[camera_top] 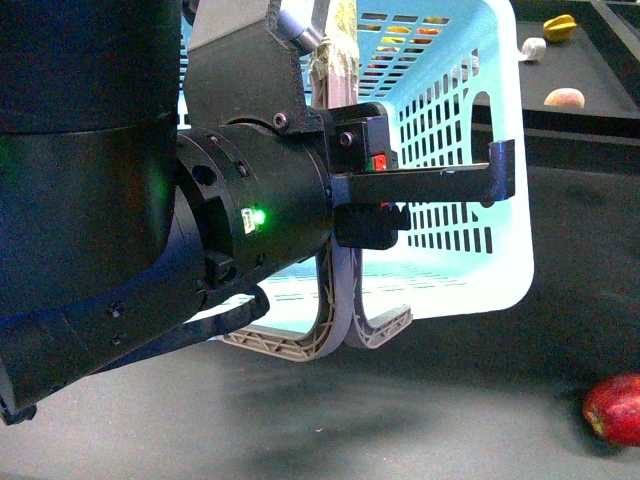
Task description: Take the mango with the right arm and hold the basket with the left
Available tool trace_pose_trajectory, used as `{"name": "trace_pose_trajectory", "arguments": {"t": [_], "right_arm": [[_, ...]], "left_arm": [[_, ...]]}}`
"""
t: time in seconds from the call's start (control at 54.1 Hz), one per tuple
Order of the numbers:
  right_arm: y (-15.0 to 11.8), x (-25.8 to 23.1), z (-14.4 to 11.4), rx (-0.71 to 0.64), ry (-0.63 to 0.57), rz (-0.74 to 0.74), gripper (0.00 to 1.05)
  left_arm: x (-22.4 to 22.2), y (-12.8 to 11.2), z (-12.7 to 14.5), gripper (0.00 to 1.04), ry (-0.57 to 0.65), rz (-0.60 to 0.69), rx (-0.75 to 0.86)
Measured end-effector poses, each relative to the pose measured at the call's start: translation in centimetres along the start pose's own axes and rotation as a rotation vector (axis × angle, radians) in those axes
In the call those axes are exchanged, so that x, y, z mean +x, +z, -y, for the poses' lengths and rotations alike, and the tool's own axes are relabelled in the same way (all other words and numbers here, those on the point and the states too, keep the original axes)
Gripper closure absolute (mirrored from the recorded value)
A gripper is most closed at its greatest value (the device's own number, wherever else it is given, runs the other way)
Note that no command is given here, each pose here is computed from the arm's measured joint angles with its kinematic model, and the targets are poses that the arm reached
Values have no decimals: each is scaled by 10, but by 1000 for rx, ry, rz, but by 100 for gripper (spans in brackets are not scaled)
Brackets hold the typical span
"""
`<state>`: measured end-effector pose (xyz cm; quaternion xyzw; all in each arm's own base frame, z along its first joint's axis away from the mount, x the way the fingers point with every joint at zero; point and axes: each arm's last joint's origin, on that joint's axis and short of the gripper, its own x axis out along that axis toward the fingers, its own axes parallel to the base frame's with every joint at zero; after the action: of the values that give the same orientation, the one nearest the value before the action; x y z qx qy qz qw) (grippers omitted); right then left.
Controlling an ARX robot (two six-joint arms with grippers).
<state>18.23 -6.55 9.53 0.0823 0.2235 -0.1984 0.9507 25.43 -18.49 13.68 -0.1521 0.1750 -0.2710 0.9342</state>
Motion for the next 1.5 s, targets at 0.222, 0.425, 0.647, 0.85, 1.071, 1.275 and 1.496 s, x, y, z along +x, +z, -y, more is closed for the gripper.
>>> {"name": "trace_pose_trajectory", "arguments": {"t": [0.222,0.425,0.647,0.85,1.071,1.275,1.496], "right_arm": [[-44,64,27,53,-108,-195,8],[-87,103,35,60,-130,-303,8],[-108,126,36,85,-144,-344,8],[-121,140,38,135,-174,-388,8],[-134,154,42,221,-216,-436,8],[-142,162,47,273,-254,-458,8],[-154,168,57,303,-301,-484,8]], "left_arm": [[0,0,0,100,0,0,1],[0,0,0,100,0,0,1],[0,0,0,100,0,0,1],[0,0,0,100,0,0,1],[0,0,0,100,0,0,1],[0,0,0,100,0,0,1],[0,0,0,100,0,0,1]]}}
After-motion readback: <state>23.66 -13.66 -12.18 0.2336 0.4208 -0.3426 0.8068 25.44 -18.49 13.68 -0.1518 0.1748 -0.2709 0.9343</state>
